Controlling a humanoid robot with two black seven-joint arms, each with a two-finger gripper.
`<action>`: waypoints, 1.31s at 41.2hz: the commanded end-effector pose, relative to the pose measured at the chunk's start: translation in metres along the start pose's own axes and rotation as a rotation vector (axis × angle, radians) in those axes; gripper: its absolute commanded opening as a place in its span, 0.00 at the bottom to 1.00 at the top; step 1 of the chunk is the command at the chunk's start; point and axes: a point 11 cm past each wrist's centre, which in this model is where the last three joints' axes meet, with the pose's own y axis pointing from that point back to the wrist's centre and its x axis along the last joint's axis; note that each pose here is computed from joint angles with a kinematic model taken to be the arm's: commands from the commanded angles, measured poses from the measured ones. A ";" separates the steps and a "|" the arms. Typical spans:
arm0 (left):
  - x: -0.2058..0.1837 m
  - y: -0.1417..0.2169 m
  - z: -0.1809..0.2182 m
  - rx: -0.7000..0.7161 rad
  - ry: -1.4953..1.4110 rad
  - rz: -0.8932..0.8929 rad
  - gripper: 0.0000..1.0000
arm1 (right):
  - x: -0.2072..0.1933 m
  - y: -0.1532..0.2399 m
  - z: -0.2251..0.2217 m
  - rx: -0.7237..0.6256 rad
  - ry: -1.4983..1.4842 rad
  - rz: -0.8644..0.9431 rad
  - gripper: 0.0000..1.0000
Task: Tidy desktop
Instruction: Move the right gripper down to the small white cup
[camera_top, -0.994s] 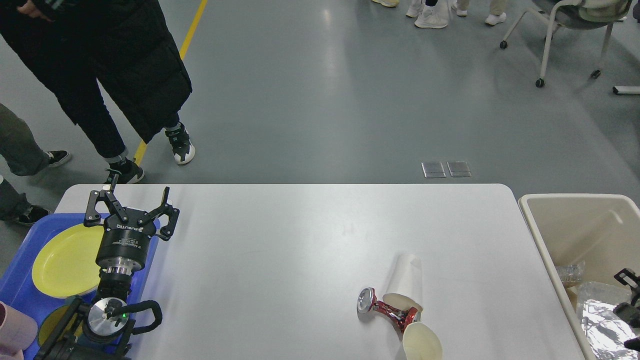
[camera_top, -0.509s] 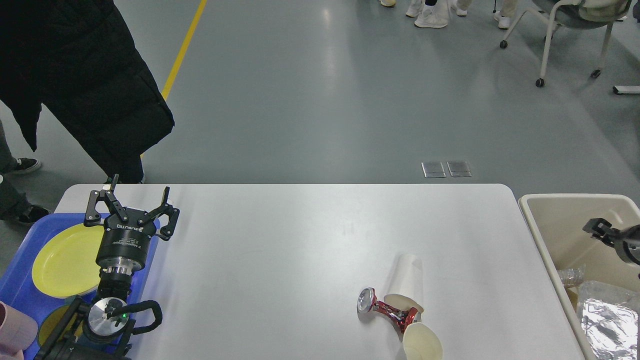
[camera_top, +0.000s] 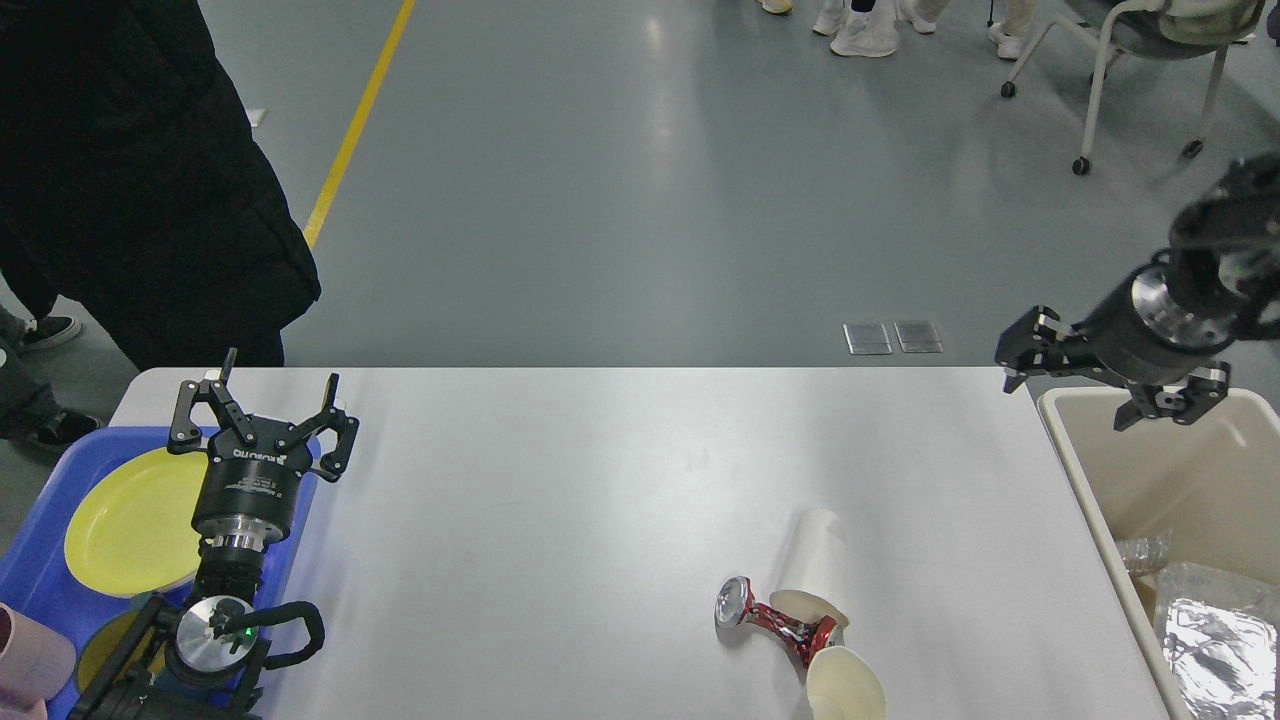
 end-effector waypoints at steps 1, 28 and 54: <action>0.000 0.000 0.000 -0.001 0.001 -0.001 0.96 | -0.023 0.036 -0.042 0.033 0.106 -0.065 1.00; 0.000 0.000 0.000 0.000 -0.001 -0.001 0.96 | -0.080 0.065 -0.080 0.062 0.246 -0.127 0.98; 0.000 0.000 0.000 0.001 -0.001 0.001 0.96 | -0.157 -0.015 -0.081 0.083 0.321 -0.317 0.78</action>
